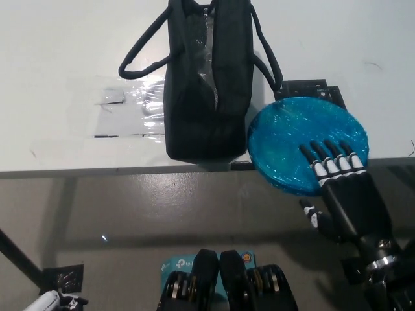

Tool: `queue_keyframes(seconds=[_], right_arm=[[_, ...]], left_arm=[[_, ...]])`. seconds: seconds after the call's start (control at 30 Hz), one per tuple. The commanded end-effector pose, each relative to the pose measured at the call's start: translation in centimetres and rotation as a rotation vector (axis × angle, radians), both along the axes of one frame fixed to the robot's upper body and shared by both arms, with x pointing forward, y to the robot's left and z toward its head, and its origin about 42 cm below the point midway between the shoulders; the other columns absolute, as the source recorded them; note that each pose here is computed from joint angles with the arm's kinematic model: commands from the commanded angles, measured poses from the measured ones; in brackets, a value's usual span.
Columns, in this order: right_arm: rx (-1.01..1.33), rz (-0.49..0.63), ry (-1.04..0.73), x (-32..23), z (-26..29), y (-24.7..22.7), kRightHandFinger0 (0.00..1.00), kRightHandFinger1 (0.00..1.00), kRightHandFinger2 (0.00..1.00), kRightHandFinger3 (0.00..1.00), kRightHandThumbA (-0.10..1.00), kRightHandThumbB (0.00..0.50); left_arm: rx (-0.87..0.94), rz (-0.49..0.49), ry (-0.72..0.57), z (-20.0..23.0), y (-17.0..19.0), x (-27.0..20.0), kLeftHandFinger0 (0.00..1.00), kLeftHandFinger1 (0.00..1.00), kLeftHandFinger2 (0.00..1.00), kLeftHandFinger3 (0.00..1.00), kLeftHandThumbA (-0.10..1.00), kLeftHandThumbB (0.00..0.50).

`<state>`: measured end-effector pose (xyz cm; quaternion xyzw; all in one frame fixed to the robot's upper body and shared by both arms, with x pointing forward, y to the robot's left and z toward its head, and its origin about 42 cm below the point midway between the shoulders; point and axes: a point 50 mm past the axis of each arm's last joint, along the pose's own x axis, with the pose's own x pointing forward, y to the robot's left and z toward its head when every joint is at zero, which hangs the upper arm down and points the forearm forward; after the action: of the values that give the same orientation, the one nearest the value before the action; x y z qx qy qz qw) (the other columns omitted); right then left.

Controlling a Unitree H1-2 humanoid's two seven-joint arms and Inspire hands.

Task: The robot uses its right hand to pick up a stack of plates kept in the middle of the desk and put it inside a bag kept next to it

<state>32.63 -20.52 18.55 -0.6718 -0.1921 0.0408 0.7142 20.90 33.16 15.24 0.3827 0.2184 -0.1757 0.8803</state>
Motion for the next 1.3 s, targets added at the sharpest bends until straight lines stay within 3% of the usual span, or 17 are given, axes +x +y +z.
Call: queue_keyframes(seconds=[0.0,0.27,0.57,1.27], right_arm=[[-0.051,-0.014,-0.036,1.6,1.5,-0.8,1.00,1.00,1.00,1.00,0.66,0.500],[-0.032,-0.069,0.048,2.9,-0.4,-0.9,1.00,1.00,1.00,1.00,0.64,0.500],[-0.003,-0.041,0.094,1.3,-0.9,0.7,1.00,1.00,1.00,1.00,0.64,0.500],[-0.098,-0.109,0.137,2.1,1.6,-3.1,1.00,1.00,1.00,1.00,0.54,0.500]], left_arm=[[0.020,-0.007,-0.009,1.0,0.1,0.0,0.77,0.76,0.81,0.91,-0.10,0.000],[0.021,-0.040,-0.002,1.4,-0.1,0.6,0.75,0.75,0.81,0.91,-0.10,0.000],[0.032,-0.062,0.003,1.6,-0.2,0.6,0.77,0.78,0.84,0.94,-0.10,0.000],[-0.005,-0.044,-0.005,1.4,-0.1,0.3,0.78,0.78,0.82,0.88,-0.10,0.000]])
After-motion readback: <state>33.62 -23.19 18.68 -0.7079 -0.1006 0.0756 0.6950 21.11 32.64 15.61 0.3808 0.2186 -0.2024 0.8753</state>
